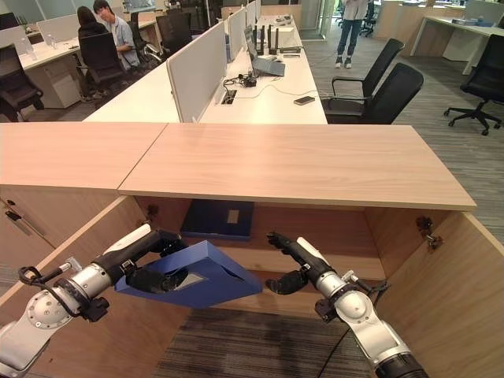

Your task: Put the empty folder in the office cabinet

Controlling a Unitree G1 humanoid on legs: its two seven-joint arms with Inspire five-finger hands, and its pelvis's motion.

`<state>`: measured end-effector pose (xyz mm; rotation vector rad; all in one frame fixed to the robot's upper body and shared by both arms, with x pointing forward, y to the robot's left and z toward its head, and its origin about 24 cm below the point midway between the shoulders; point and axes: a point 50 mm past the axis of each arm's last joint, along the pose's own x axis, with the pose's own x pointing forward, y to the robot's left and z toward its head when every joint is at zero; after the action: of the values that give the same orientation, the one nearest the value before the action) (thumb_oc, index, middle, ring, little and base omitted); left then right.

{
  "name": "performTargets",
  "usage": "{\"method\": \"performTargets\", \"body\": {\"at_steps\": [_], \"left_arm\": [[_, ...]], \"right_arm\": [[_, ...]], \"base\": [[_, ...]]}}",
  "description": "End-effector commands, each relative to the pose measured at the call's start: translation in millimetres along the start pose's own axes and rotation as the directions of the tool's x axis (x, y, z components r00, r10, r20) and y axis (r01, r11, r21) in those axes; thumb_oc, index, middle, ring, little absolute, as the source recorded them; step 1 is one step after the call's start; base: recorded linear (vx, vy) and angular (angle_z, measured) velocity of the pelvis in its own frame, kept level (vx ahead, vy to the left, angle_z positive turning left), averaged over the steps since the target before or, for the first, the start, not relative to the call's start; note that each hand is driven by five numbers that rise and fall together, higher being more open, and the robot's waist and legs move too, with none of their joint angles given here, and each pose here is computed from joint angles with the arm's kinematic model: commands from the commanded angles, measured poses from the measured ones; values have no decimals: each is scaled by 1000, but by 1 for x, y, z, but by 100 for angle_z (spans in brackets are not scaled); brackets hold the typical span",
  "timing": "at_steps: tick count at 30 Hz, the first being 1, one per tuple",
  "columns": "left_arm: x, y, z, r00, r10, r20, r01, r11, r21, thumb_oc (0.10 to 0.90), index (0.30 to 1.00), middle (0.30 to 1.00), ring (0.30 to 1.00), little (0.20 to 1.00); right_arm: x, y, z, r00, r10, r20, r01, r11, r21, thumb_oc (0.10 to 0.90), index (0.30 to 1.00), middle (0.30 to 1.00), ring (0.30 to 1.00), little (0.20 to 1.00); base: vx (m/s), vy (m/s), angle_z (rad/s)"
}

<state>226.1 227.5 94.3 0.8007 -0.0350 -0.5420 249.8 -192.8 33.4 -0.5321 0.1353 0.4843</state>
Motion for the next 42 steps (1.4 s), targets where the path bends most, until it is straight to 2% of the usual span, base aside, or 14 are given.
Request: {"method": "performTargets", "body": {"at_steps": [1,9,14,26,35,42], "left_arm": [[13,41,40,968,113,224,-150,977,155,400,300,300,300,300],[11,47,34,969,154,191,-195,955,223,400,300,300,300,300],[14,48,35,961,188,200,-231,948,218,400,300,300,300,300],[18,48,67,884,258,390,-276,961,-9,400,300,300,300,300],[21,43,92,834,211,511,-180,977,-110,400,300,300,300,300],[24,38,108,803,145,578,-98,989,-113,400,300,300,300,300]], "right_arm": [[13,-12,72,938,20,345,-11,1000,-27,800,900,900,900,900],[8,-16,66,947,40,319,-29,999,-41,800,900,900,900,900],[10,-12,64,949,65,309,-55,998,-41,800,900,900,900,900],[19,1,65,944,118,308,-110,993,-45,800,900,900,900,900],[25,10,68,940,127,317,-112,992,-63,800,900,900,900,900],[31,13,73,935,119,335,-94,992,-89,800,900,900,900,900]], "base": [[0,0,0],[6,0,0],[0,0,0],[6,1,0],[0,0,0],[0,0,0]]}}
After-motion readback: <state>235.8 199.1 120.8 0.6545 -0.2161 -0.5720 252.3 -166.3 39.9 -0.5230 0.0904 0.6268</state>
